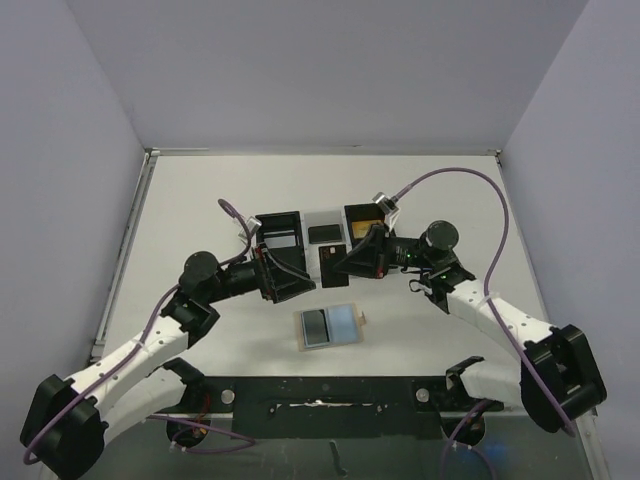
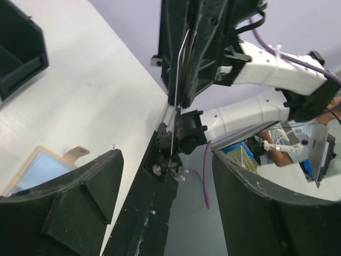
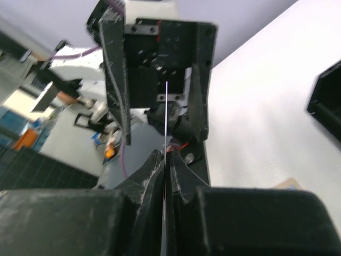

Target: Take the credit cards out of the card holder

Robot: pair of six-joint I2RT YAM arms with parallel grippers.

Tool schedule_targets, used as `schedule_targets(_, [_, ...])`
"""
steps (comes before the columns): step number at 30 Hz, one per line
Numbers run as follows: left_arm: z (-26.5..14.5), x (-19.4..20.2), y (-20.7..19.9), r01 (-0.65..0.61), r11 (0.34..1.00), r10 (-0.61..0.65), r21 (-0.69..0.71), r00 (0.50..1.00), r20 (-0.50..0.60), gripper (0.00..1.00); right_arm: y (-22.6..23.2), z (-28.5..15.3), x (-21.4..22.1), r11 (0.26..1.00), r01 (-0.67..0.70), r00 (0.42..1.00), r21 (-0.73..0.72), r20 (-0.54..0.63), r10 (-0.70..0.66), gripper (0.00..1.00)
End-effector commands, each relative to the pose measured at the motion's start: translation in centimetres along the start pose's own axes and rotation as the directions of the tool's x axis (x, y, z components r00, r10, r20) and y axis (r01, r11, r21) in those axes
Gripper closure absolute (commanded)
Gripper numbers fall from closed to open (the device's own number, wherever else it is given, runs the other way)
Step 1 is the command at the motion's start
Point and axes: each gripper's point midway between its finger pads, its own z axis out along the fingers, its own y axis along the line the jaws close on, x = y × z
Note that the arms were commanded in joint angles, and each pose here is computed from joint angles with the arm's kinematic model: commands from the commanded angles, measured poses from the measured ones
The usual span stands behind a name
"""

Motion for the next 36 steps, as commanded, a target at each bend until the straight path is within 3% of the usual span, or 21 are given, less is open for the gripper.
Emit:
schedule_targets(1, [-1.0,-1.9,1.0,-0.087,0.988,0.092,-0.127,0.995,0.032,0.32,-2.5,-1.1,-2.5,0.963,0.125,0.990,0.237,0.028,-0.135,1.00])
schedule_targets(6, [-3.0,-1.7,5.1,-0.114,0.915,0.113,-0.388,0.993,-0.026,0.31,-5.6,-3.8,-4.5,0.829,0.197,0.961,0.523,0.062,-0.268,1.00])
schedule_targets(12, [-6.8,-4.0,9.0,-0.142,0.722,0.185,-0.677,0.983,-0.010,0.30,-5.9,-5.3,-6.8,0.654,0.406,0.869,0.638,-0.049,-0.492,1.00])
schedule_targets(15, [-9.0,-6.4,9.6,-0.163,0.586,0.233,-0.794,0.972,-0.028,0.26,-5.9,-5.4,-7.2,0.484,0.575,0.742,0.660,-0.171,-0.648,1.00])
schedule_targets(17, [-10.8,-7.2,10.8,-0.152,0.501,0.236,-0.852,0.971,-0.034,0.22,-5.5,-5.0,-7.2,0.348,0.694,0.616,0.630,-0.270,-0.740,1.00])
schedule_targets(19, [-12.3,-7.8,11.8,-0.122,0.458,0.224,-0.880,0.974,-0.019,0.21,-5.3,-4.8,-7.5,0.231,0.759,0.512,0.608,-0.339,-0.790,1.00])
schedule_targets(21, [-13.8,-8.3,12.5,-0.082,0.441,0.214,-0.894,0.977,0.016,0.20,-5.7,-5.2,-8.3,0.145,0.770,0.465,0.622,-0.391,-0.794,1.00])
schedule_targets(24, [-16.5,-9.2,13.6,-0.013,0.410,0.204,-0.912,0.976,0.078,0.18,-7.2,-5.7,-9.2,0.091,0.759,0.475,0.644,-0.454,-0.753,1.00])
schedule_targets(27, [-17.9,-10.2,14.1,0.027,0.411,0.234,-0.911,0.963,0.134,0.17,-8.7,-5.1,-9.5,0.081,0.778,0.485,0.623,-0.513,-0.708,1.00])
schedule_targets(33, [-20.9,-9.7,15.9,0.045,0.291,0.317,-0.956,0.938,0.141,0.17,-12.6,-3.3,-8.1,0.147,0.808,0.528,0.570,-0.592,-0.608,1.00])
schedule_targets(36, [-21.3,-10.3,15.2,0.061,0.289,0.353,-0.955,0.921,0.165,0.17,-14.4,-2.0,-7.3,0.194,0.829,0.531,0.524,-0.632,-0.565,1.00])
